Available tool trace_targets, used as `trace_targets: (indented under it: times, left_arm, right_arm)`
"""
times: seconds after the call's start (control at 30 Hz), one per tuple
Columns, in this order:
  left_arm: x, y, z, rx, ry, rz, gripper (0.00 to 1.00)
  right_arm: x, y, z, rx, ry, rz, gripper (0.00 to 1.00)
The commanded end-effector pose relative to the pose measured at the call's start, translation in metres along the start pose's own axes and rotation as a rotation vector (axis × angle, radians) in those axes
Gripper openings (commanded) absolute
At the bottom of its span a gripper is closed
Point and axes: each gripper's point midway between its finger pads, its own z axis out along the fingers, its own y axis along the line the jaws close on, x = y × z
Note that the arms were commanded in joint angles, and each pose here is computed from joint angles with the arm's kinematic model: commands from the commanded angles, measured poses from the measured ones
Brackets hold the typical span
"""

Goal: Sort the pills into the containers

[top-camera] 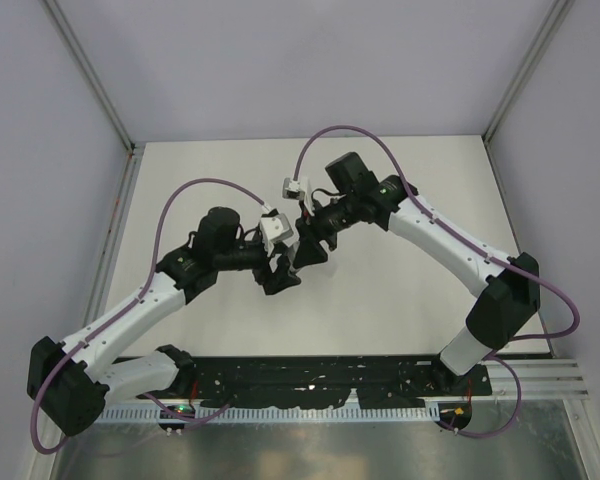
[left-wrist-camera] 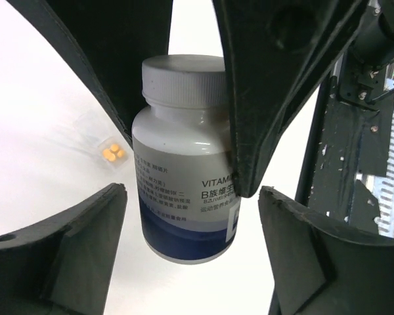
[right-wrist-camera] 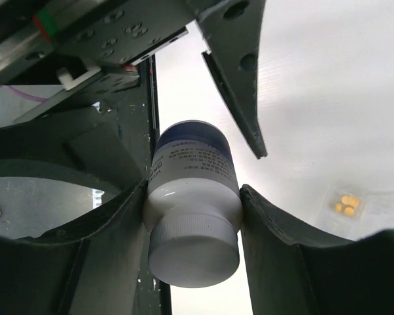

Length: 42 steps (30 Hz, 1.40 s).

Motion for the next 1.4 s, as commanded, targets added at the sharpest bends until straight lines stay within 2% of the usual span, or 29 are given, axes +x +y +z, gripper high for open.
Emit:
trace_targets:
  times: [0.0,0.1,0.27,0.4,0.6,0.73,0.9,1.1,1.17,1.37]
  left_arm:
    - [-0.025,-0.001,-0.003,0.001,-0.082,0.061,0.91]
    - [-0.024,0.002,-0.005,-0.018,-0.083,0.064,1.00]
    - [-0.024,0.010,-0.012,-0.086,-0.091,0.108,1.00]
    - [-0.024,0.020,-0.017,-0.152,-0.091,0.120,1.00]
    - [-0.025,0.025,-0.018,-0.183,-0.083,0.109,1.00]
    - [-0.025,0.025,-0.018,-0.177,-0.080,0.107,1.00]
    - [-0.022,0.024,-0.016,-0.165,-0.068,0.103,1.00]
    - [-0.020,0.024,-0.015,-0.159,-0.061,0.100,1.00]
    - [-0.020,0.024,-0.014,-0.157,-0.057,0.101,1.00]
    - [-0.018,0.023,-0.011,-0.147,-0.048,0.096,1.00]
  right_arm:
    - [-0.007,0.004,-0.012,0.039,-0.018,-0.061,0.06]
    - [-0.005,-0.008,-0.021,0.100,-0.016,-0.052,0.06]
    - [-0.003,-0.047,-0.054,0.277,-0.032,-0.007,0.06]
    - [0.009,-0.106,-0.106,0.520,-0.036,0.107,0.06]
    - [0.065,-0.188,-0.153,0.811,0.124,0.269,0.06]
    - [0.105,-0.229,-0.170,0.893,0.230,0.367,0.08]
    - [0.136,-0.262,-0.184,0.966,0.322,0.414,0.11]
    - [0.169,-0.290,-0.176,0.966,0.402,0.466,0.15]
    - [0.175,-0.295,-0.175,0.964,0.418,0.477,0.17]
    - [0.188,-0.306,-0.176,0.970,0.441,0.495,0.34]
